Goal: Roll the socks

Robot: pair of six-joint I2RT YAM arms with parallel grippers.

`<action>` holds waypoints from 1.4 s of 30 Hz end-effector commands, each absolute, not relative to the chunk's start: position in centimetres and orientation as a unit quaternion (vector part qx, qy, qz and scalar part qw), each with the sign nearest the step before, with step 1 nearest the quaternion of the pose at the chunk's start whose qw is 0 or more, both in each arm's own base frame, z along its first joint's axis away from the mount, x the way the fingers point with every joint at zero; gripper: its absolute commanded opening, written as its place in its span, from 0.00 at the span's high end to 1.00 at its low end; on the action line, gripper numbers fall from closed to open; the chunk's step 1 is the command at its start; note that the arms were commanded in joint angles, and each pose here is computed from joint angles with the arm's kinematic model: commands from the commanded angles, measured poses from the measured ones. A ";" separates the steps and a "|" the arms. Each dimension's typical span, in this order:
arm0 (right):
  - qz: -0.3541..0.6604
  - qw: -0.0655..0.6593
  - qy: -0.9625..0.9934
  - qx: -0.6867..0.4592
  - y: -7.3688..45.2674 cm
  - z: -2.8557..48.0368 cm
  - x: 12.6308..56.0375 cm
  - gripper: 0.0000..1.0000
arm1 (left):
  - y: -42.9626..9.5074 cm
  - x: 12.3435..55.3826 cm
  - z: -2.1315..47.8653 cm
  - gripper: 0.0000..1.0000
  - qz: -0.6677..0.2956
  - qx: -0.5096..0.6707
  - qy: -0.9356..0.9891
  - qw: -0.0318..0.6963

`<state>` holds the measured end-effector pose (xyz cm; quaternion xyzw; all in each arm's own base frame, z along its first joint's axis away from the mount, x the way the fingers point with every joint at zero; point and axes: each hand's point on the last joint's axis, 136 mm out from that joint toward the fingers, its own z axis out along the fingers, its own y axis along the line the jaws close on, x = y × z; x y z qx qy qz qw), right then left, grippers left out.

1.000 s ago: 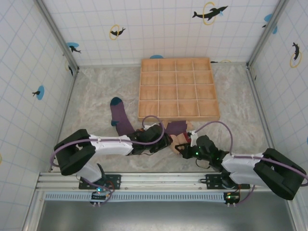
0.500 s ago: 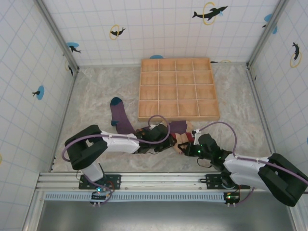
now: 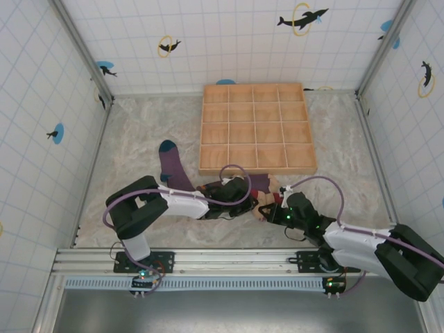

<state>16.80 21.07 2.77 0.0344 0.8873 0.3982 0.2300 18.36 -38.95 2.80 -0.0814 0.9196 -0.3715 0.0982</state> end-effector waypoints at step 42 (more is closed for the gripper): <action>-0.015 0.527 0.732 -0.433 31.2 5.6 13.7 0.30 | -29.2 16.6 2.3 1.00 -0.254 -0.112 0.958 0.075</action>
